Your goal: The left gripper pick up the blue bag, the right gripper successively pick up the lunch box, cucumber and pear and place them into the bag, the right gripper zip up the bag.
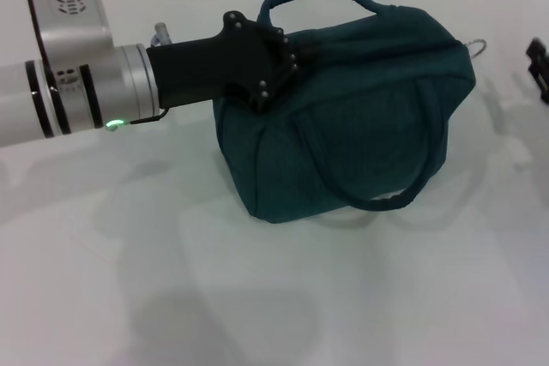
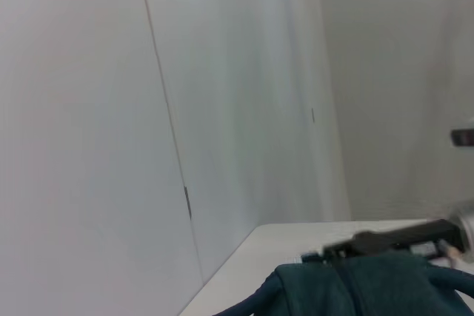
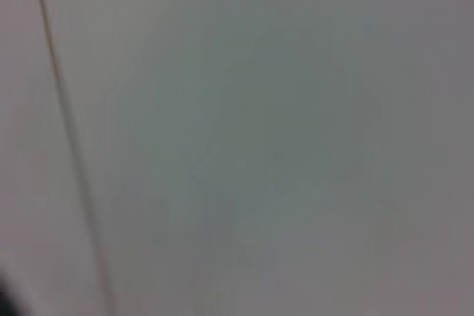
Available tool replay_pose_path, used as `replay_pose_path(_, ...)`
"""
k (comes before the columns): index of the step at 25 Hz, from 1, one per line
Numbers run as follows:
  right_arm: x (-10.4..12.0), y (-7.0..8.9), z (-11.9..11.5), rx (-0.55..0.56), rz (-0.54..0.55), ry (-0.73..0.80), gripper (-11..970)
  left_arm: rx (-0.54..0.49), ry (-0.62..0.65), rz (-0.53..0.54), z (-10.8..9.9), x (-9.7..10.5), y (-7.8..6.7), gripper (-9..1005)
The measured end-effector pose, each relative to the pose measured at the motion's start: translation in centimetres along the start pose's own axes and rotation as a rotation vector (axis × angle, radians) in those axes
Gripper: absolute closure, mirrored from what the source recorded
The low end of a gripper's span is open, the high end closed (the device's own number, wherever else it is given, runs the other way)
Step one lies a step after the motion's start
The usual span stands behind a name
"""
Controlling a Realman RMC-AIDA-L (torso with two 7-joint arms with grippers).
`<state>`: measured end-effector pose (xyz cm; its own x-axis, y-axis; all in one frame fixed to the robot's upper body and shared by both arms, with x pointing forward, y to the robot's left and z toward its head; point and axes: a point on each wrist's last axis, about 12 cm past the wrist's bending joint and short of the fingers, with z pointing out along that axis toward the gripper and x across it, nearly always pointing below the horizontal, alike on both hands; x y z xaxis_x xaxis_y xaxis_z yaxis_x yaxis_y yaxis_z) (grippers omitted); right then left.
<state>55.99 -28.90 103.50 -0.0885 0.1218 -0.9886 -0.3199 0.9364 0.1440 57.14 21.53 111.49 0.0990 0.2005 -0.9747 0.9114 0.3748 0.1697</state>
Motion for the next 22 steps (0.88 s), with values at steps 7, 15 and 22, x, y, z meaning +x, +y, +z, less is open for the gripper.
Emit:
replay_pose_path(7,-0.9,3.0,-0.5,-0.217,-0.065,-0.111,574,-0.007,0.004,0.011,-0.1,0.1,0.1,980)
replay_pose_path(15,-1.8,4.0,-0.4,-0.286,-0.056,-0.188,586,-0.01,0.004,0.011,0.0,0.0,0.1,980)
replay_pose_path(22,-0.9,3.4,2.4,-0.182,-0.068,-0.002,585,-0.01,0.004,0.012,-0.1,0.0,0.1,980)
